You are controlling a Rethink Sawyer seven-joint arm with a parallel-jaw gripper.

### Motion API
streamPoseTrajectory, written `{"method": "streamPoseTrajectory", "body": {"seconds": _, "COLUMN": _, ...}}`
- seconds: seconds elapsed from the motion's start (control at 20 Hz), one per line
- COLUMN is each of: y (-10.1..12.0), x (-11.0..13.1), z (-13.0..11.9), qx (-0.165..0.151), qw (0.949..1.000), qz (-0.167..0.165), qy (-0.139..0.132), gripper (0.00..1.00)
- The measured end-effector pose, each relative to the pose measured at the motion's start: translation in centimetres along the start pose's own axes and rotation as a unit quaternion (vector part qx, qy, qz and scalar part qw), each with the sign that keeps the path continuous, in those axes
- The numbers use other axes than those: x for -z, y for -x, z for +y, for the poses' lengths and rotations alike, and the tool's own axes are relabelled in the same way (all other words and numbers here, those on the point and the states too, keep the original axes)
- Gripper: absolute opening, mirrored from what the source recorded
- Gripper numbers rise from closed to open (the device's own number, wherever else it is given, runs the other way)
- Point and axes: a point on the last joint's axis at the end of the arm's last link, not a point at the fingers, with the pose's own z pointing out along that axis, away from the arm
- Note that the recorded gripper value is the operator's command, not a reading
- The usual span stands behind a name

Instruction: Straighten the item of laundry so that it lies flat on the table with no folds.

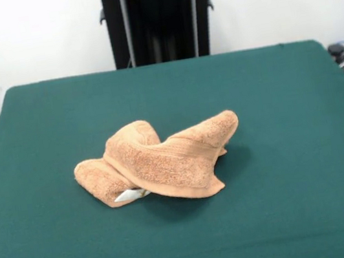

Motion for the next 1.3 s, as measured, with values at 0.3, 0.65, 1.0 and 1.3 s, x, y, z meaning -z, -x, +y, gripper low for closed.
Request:
{"method": "streamPoseTrajectory", "body": {"seconds": 0.3, "y": -1.7, "x": -3.7, "z": 3.1, "qx": 0.014, "qw": 0.9984, "qz": 0.041, "qy": 0.038, "gripper": 1.00}}
{"method": "streamPoseTrajectory", "body": {"seconds": 0.65, "y": -3.9, "x": -4.8, "z": 7.3, "qx": 0.050, "qw": 0.9916, "qz": 0.100, "qy": 0.065, "gripper": 1.00}}
{"method": "streamPoseTrajectory", "body": {"seconds": 1.0, "y": -6.6, "x": 2.3, "z": 7.7, "qx": 0.084, "qw": 0.9559, "qz": 0.269, "qy": 0.083, "gripper": 1.00}}
{"method": "streamPoseTrajectory", "body": {"seconds": 1.3, "y": -4.1, "x": 11.2, "z": 3.4, "qx": 0.062, "qw": 0.9462, "qz": 0.314, "qy": 0.051, "gripper": 1.00}}
